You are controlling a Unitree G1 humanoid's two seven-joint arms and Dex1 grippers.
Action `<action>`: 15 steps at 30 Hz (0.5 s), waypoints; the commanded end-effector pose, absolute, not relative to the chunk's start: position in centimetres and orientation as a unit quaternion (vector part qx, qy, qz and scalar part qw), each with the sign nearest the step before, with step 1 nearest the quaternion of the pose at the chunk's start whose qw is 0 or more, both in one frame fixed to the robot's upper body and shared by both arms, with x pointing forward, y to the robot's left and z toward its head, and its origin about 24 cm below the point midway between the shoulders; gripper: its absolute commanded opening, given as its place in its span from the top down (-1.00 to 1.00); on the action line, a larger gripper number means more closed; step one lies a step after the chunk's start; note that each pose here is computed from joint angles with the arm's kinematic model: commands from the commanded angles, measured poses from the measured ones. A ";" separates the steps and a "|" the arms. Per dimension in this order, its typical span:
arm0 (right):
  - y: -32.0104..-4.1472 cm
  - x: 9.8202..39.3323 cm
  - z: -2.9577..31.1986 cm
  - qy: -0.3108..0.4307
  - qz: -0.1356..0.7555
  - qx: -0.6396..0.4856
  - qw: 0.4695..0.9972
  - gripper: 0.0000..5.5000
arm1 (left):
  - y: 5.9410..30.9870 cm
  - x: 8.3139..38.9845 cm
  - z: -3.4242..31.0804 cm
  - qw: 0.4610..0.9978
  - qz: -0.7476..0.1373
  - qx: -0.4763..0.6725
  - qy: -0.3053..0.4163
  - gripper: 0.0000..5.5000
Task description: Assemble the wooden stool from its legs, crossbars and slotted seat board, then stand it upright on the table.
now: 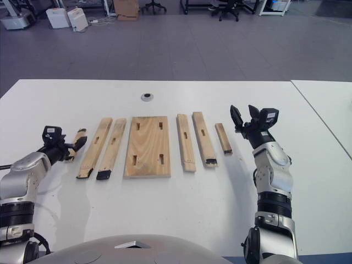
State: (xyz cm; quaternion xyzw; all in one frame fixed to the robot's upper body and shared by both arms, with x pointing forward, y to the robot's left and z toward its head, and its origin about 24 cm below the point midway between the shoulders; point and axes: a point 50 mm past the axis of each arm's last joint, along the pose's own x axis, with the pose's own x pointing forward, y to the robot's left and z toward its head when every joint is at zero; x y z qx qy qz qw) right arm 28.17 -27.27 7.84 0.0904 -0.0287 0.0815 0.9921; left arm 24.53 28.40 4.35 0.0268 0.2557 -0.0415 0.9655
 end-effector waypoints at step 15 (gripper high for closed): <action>-26.3 29.1 7.7 0.002 0.096 0.072 0.993 -0.33 | 30.7 21.7 0.8 0.940 -0.016 0.054 0.336 0.52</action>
